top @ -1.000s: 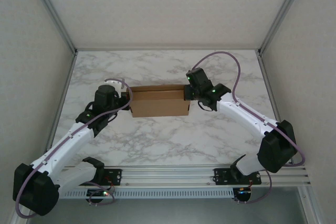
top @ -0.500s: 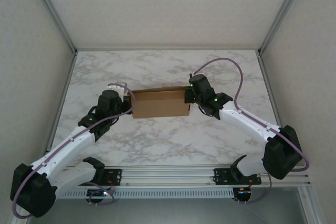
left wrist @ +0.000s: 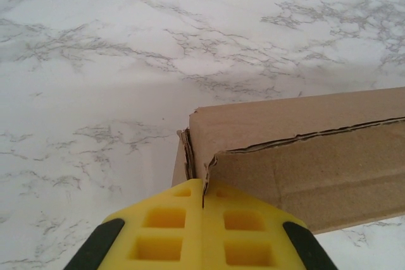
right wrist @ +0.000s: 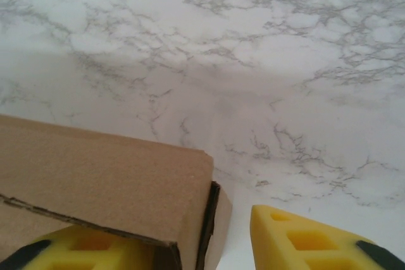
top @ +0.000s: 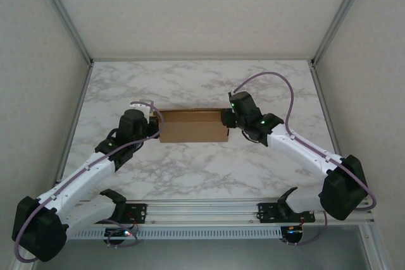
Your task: Fold the paper box
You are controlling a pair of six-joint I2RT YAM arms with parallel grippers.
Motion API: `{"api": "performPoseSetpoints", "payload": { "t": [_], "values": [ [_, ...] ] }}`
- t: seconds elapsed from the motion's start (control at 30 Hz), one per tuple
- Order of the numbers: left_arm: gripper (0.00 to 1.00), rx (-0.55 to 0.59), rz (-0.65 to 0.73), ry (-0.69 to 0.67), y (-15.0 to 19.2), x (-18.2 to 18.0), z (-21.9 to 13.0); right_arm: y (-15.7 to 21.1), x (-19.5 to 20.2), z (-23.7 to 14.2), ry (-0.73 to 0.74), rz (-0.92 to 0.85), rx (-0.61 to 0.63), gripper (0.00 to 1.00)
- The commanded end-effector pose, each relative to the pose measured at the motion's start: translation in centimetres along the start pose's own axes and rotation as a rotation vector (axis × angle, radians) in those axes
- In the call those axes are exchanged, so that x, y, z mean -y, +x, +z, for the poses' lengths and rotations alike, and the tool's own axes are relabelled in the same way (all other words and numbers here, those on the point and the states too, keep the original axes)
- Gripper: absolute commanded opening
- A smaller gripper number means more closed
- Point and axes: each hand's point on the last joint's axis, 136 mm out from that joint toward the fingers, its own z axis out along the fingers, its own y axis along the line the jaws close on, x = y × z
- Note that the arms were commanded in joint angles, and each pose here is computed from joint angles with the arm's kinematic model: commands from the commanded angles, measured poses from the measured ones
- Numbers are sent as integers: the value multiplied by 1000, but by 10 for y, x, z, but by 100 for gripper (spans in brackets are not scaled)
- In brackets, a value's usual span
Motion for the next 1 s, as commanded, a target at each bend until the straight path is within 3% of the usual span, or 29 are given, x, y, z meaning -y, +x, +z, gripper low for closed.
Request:
{"api": "performPoseSetpoints", "payload": {
  "t": [0.0,0.17,0.33,0.47,0.67,0.97],
  "values": [
    [0,-132,53,-45,35,-9,2,-13,-15,-22,-80,-40,13,48],
    [0,-131,54,-48,33,-9,2,-12,-26,-44,-187,-101,53,60],
    [0,-129,55,-43,33,-8,2,-13,-33,-67,-264,-154,94,58],
    [0,-127,59,-40,34,-7,1,-41,-21,-77,-213,-29,148,44],
    [0,-125,65,-40,32,-6,2,-65,-6,-55,-61,139,35,23],
    [0,-124,61,-32,33,-4,2,-47,-10,-20,-46,174,-85,21]
  ]
}}
